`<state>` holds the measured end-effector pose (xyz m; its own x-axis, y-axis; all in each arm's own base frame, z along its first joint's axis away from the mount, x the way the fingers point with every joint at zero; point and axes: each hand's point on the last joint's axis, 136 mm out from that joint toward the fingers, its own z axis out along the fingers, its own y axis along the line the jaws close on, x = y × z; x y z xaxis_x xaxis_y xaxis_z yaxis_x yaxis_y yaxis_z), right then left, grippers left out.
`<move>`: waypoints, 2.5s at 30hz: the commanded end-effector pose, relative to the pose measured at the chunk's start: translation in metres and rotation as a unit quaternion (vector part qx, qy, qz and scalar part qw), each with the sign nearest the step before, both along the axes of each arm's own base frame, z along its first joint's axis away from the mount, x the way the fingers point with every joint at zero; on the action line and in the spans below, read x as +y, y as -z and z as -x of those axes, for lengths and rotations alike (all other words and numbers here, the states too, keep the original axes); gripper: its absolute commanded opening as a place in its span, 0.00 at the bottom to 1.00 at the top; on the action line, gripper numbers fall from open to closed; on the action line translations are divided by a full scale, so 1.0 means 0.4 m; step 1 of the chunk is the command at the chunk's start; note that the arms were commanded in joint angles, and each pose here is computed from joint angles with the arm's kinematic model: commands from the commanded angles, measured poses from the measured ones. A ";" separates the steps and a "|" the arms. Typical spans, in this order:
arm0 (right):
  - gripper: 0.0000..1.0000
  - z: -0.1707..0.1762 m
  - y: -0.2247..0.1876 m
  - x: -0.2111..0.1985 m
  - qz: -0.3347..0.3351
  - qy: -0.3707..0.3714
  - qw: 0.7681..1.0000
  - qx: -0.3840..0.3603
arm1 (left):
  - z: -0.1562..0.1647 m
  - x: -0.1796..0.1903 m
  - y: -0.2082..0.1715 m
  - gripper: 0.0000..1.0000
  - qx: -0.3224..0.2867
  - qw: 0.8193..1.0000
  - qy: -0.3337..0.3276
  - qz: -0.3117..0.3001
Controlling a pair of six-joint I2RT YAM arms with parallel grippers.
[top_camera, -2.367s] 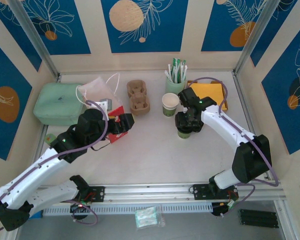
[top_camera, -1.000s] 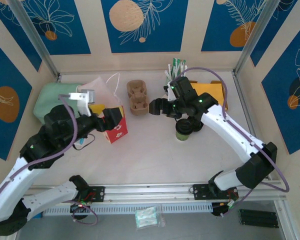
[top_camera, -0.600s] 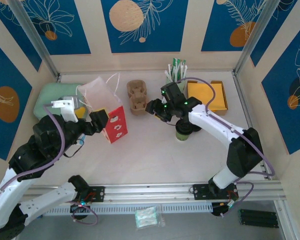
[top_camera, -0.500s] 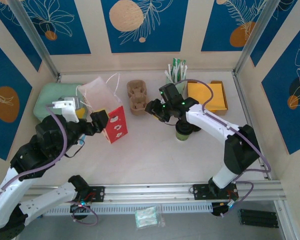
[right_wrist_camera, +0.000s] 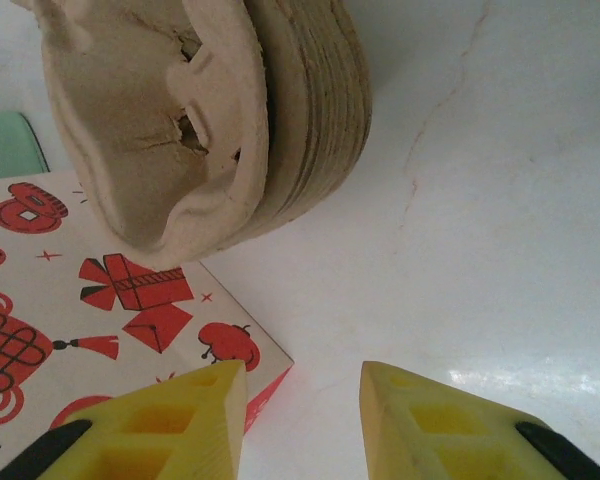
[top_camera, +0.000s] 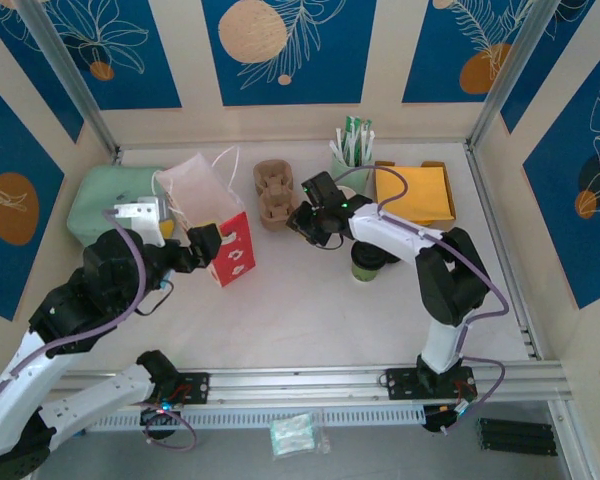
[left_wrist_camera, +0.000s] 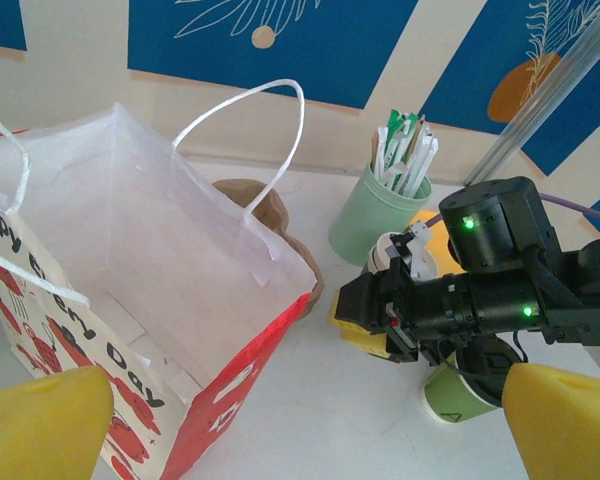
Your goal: Pack the takeout coffee
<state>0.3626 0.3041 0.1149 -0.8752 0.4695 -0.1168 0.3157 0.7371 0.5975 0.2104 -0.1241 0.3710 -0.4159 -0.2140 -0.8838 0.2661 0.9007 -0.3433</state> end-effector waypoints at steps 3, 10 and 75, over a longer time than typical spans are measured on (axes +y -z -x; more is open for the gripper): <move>0.34 -0.035 -0.001 0.006 0.001 0.016 1.000 -0.002 | -0.007 -0.020 0.006 0.99 -0.001 1.000 0.014 -0.006; 0.33 -0.057 0.004 0.013 -0.002 0.013 1.000 -0.003 | -0.012 -0.028 0.020 0.99 0.005 1.000 0.017 -0.008; 0.30 -0.071 -0.001 0.024 -0.014 -0.014 1.000 0.003 | -0.020 -0.048 0.050 0.99 0.022 0.999 0.025 -0.011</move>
<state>0.4054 0.3164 0.1097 -0.8807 0.4591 -0.1162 0.2962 0.7254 0.6213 0.2185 -0.1419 0.3472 -0.4733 -0.1682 -0.8647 0.2832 0.9005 -0.3301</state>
